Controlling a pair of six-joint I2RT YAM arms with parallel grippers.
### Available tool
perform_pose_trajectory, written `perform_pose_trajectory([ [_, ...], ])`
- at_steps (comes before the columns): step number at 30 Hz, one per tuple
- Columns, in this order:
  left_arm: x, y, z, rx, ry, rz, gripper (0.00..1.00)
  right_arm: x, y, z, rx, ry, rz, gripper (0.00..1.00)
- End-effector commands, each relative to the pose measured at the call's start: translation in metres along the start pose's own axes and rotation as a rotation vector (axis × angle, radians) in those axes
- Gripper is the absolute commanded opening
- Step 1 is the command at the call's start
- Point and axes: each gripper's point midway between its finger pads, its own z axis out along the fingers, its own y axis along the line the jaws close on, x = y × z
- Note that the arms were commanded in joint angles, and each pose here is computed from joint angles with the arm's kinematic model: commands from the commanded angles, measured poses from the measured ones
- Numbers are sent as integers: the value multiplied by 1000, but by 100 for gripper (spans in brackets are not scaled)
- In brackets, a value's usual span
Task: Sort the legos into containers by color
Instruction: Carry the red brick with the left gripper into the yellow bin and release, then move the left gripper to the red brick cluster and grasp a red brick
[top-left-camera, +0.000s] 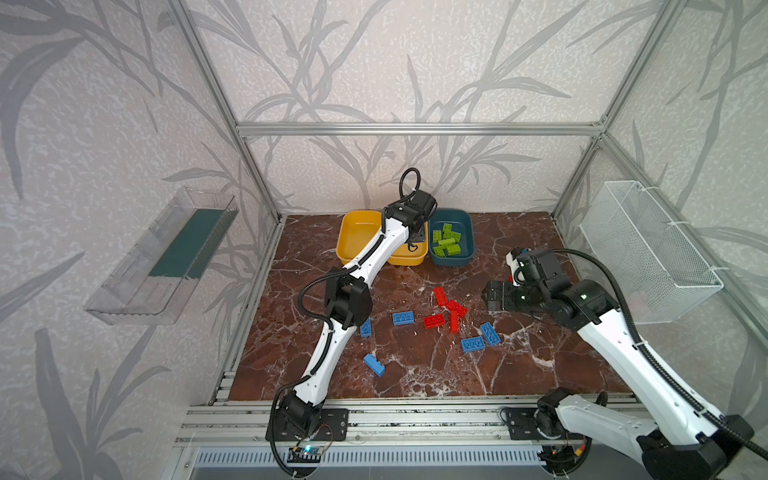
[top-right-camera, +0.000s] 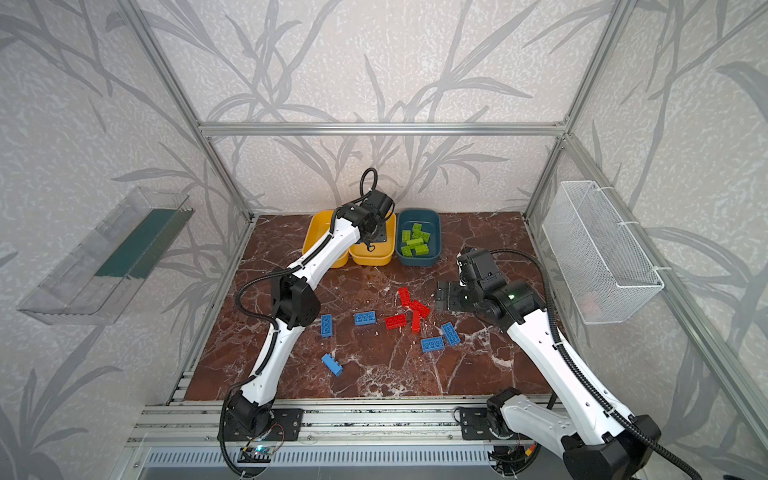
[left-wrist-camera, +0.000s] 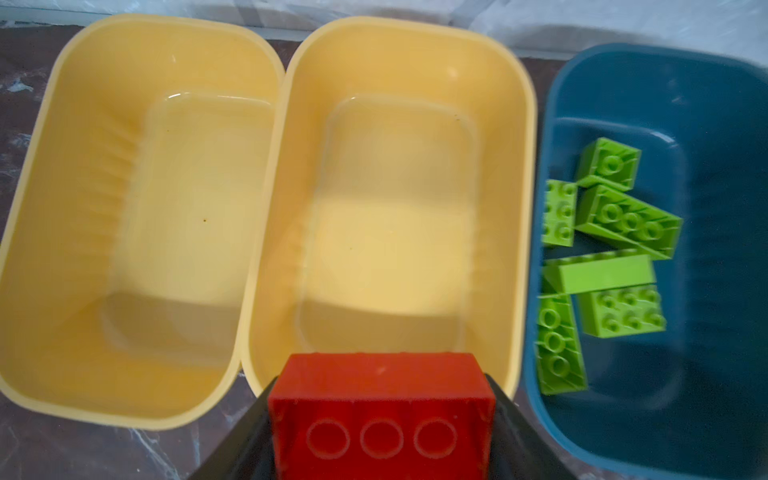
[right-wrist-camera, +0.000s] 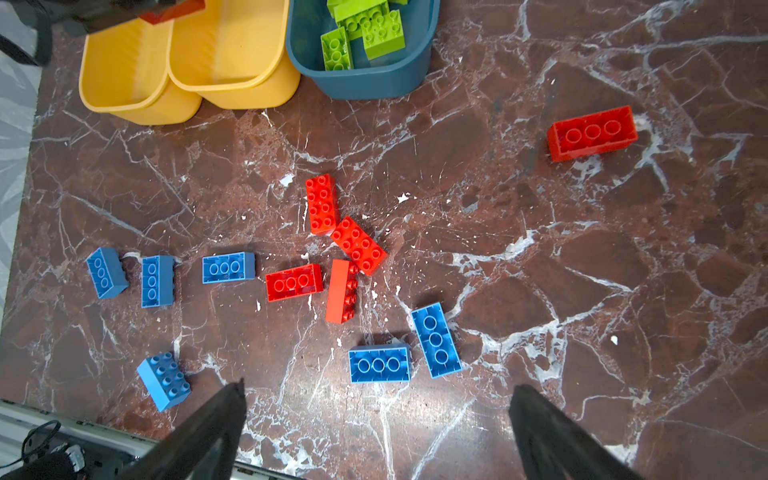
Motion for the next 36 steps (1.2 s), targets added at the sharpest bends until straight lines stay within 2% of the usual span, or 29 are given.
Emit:
perform_pose_trajectory([
  [1, -19, 10, 11, -5, -44, 15, 58, -19, 3, -1, 25, -34, 23, 99],
  [3, -23, 9, 21, 28, -40, -7, 77, -24, 5, 4, 37, -15, 27, 99],
  [4, -24, 7, 25, 45, -37, -15, 83, -28, 7, 6, 38, -8, 24, 99],
  [8, -29, -15, 21, 174, -36, -10, 90, -42, 16, 14, 40, 4, 0, 99],
  [15, -29, -20, -9, 237, -3, -59, 92, -48, 16, 5, 45, -9, -17, 99],
  [19, -8, -16, -30, 189, 28, -51, 91, -30, 9, -2, 42, 2, -8, 99],
  [22, 18, -25, -45, 195, 47, -33, 91, -12, 0, -8, 37, 2, 10, 99],
  [28, 96, -63, -60, 222, 142, -1, 91, 19, -14, -32, 15, -9, 43, 99],
  [32, 136, -85, -61, 252, 201, -29, 92, 40, -24, -46, 17, 4, 44, 99],
  [36, 163, -86, -55, 218, 238, -38, 92, 60, -34, -54, 20, 19, 52, 99],
])
